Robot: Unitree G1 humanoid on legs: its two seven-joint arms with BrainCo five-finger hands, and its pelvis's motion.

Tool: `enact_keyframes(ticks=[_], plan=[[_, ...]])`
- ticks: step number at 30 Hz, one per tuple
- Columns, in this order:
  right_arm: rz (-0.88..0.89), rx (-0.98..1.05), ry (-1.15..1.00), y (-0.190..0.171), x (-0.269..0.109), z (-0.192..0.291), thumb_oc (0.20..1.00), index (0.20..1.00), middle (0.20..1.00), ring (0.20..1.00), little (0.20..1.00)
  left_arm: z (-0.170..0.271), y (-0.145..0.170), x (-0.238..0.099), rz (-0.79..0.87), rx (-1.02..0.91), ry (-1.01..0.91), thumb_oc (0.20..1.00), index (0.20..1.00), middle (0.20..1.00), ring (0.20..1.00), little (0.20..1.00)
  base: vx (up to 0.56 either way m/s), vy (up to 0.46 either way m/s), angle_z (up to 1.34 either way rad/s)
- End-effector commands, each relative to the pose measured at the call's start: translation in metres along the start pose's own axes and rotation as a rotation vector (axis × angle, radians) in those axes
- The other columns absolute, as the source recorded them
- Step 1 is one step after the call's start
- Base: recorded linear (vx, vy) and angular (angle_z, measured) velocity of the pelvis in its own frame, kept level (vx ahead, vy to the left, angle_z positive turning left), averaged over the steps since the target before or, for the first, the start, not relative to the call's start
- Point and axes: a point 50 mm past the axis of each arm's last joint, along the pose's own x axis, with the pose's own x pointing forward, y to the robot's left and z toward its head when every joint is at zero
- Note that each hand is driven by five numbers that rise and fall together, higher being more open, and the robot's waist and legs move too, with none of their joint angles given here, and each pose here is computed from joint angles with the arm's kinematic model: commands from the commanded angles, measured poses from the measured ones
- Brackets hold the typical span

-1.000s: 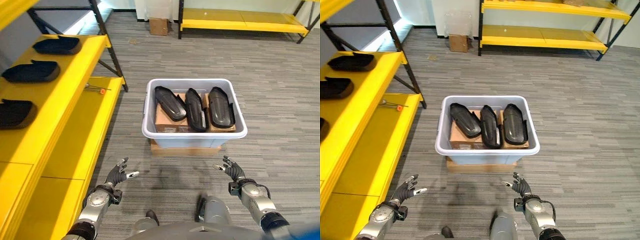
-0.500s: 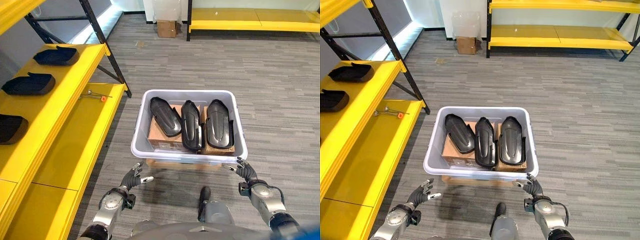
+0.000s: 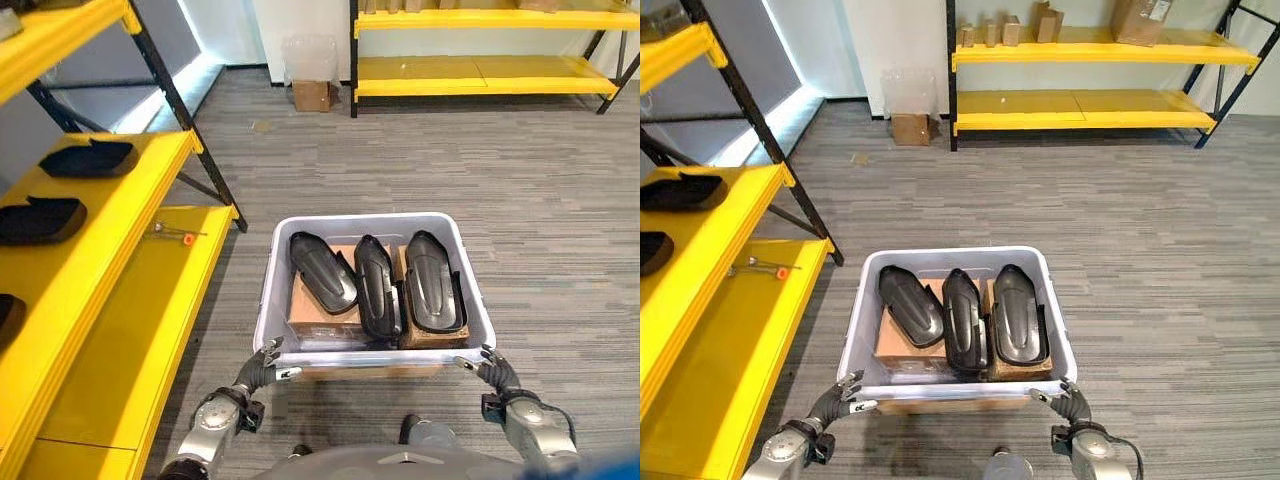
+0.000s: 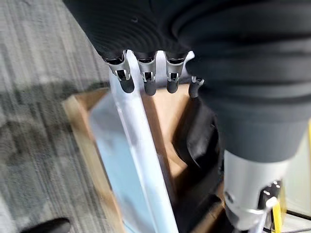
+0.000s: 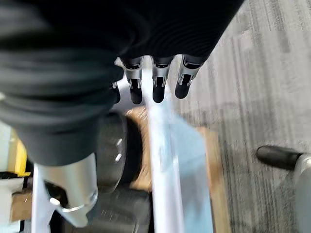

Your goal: Move parts from the plastic box to the shelf.

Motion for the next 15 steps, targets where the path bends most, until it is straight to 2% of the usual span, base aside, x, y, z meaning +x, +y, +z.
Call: enact_keyframes(ticks=[1, 8, 12, 15], plan=[[0.011, -0.007, -0.202, 0.006, 0.008, 0.049, 1.000, 1.000, 1.000, 1.000, 1.000, 0.019, 0.001, 0.001, 0.000, 0.010, -0.103, 1.000, 1.000, 1.000, 1.000, 1.000, 0.02, 0.026, 0.12], [-0.030, -0.031, -0.347, -0.002, 0.012, 0.088, 1.000, 1.000, 1.000, 1.000, 1.000, 0.020, 0.003, -0.002, -0.013, 0.010, -0.114, 1.000, 1.000, 1.000, 1.000, 1.000, 0.02, -0.022, 0.03], [-0.158, -0.057, -0.461, -0.030, 0.017, 0.140, 1.000, 1.000, 1.000, 1.000, 1.000, 0.039, 0.011, -0.003, 0.011, -0.023, -0.198, 1.000, 1.000, 1.000, 1.000, 1.000, 0.02, -0.042, 0.09], [-0.208, -0.065, -0.477, -0.039, 0.018, 0.152, 1.000, 1.000, 1.000, 1.000, 1.000, 0.047, 0.014, -0.003, 0.021, -0.031, -0.232, 1.000, 1.000, 1.000, 1.000, 1.000, -0.03, -0.017, 0.12]])
